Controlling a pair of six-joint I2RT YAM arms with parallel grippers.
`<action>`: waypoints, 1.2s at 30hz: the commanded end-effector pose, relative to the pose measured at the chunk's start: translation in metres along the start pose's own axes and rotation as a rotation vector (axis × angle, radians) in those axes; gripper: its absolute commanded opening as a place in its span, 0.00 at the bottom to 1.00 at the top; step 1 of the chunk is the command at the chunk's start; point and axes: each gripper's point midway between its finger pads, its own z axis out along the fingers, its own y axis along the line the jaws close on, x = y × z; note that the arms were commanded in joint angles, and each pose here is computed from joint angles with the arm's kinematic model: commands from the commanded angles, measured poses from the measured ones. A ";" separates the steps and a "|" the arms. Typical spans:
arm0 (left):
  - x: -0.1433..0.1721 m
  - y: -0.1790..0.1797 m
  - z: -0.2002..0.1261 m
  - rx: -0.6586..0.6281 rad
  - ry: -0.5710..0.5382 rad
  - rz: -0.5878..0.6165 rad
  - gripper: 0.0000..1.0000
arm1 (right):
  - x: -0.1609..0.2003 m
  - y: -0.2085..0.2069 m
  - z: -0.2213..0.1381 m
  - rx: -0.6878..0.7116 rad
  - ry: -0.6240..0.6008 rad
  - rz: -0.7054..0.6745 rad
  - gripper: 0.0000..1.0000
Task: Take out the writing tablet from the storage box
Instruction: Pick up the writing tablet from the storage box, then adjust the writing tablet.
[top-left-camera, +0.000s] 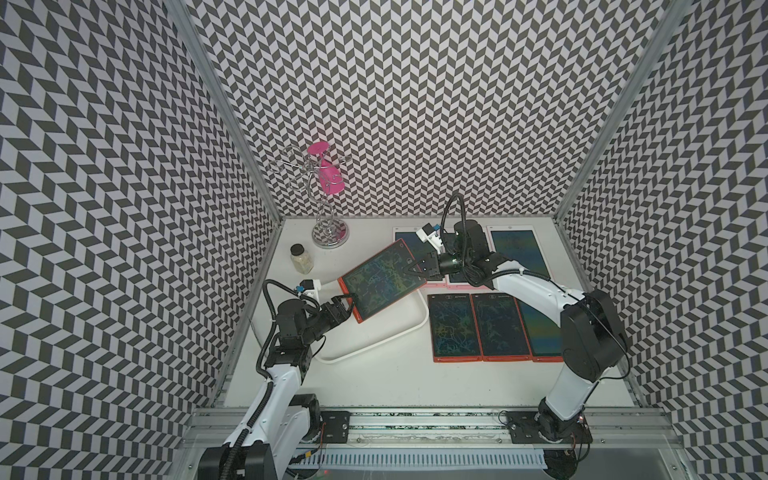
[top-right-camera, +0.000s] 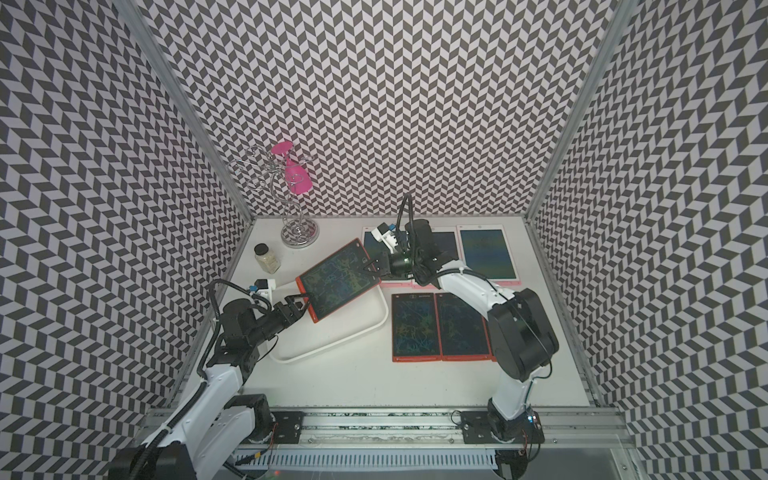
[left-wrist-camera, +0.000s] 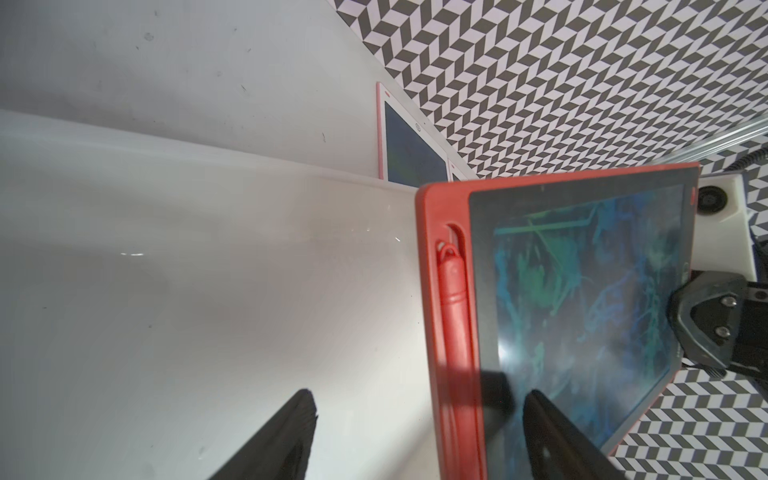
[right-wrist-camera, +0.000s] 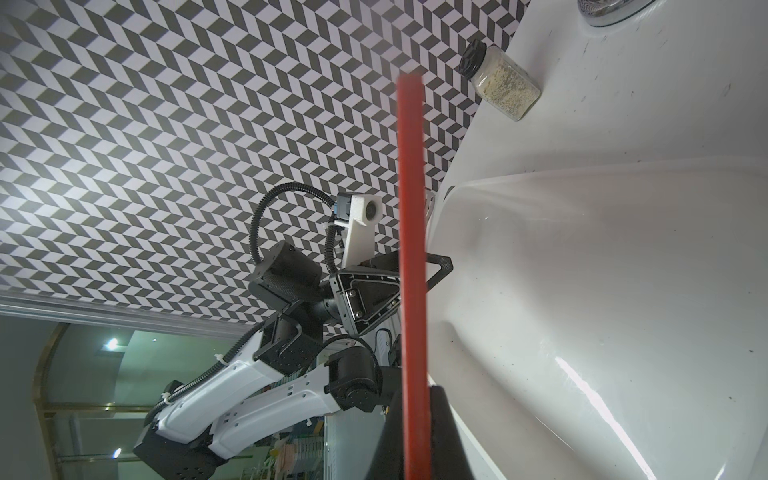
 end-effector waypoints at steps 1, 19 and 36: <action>-0.006 -0.022 0.000 0.115 -0.024 0.028 0.79 | -0.006 0.010 0.003 -0.056 -0.014 -0.045 0.01; -0.015 -0.051 0.028 0.235 0.013 0.057 0.79 | -0.015 -0.014 0.018 -0.039 -0.006 -0.005 0.00; -0.027 -0.073 0.046 0.359 0.054 0.045 0.46 | -0.029 -0.038 0.014 -0.035 -0.022 0.035 0.17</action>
